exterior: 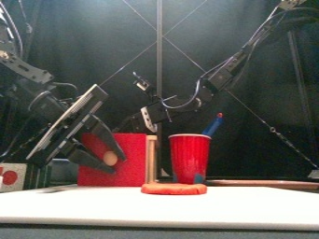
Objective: Get the cutter from the drawer then cut the dough then place the extra dough in the bowl
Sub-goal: Place the cutter on the board
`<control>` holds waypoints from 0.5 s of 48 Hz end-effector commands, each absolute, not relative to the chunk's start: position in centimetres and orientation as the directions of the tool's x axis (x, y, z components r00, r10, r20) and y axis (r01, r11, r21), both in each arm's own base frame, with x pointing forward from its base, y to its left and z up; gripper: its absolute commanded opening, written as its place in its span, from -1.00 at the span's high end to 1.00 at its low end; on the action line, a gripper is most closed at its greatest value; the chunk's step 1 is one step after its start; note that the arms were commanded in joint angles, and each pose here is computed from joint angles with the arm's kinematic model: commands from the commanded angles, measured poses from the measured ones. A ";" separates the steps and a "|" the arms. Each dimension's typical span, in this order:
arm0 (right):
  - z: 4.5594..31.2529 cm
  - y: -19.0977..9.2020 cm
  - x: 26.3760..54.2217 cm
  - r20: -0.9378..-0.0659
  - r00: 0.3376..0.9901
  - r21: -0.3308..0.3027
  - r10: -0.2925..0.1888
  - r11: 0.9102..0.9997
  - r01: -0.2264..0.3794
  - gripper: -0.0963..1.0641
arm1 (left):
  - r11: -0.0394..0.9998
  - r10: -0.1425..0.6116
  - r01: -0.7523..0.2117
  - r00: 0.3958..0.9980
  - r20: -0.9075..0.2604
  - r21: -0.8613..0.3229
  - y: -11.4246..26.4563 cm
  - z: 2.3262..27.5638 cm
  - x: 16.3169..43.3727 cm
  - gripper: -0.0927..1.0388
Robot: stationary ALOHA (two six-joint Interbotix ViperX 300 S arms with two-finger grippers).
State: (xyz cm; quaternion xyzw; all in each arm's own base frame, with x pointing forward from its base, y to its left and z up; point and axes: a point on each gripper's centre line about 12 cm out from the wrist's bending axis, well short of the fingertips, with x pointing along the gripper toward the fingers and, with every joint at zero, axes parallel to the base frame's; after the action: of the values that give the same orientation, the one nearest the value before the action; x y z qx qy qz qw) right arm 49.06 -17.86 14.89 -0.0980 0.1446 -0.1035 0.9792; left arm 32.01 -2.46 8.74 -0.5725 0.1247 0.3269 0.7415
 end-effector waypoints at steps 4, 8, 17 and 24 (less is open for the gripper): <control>14.8 -18.7 48.6 -0.270 0.930 -0.226 -0.248 0.956 0.190 0.81 | 0.126 0.346 -0.618 0.760 -0.550 -0.776 -2.4 9.1 32.3 -0.48; 14.9 -18.7 48.6 -0.269 0.931 -0.226 -0.249 0.955 0.190 0.81 | 0.128 0.345 -0.618 0.761 -0.549 -0.776 -2.4 9.1 32.3 -0.59; 14.8 -18.6 48.7 -0.270 0.931 -0.226 -0.246 0.956 0.187 0.81 | 0.125 0.344 -0.608 0.768 -0.540 -0.784 -2.4 9.5 32.4 -0.72; 14.9 -18.5 48.8 -0.267 0.932 -0.226 -0.245 0.956 0.186 0.81 | 0.128 0.322 -0.588 0.786 -0.528 -0.798 -2.9 10.3 32.3 -0.72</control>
State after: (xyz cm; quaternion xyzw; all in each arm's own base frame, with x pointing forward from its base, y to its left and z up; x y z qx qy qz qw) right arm 49.09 -17.78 14.89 -0.0981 0.1445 -0.1028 0.9792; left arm 31.94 -2.40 8.95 -0.5749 0.1229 0.3258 0.7405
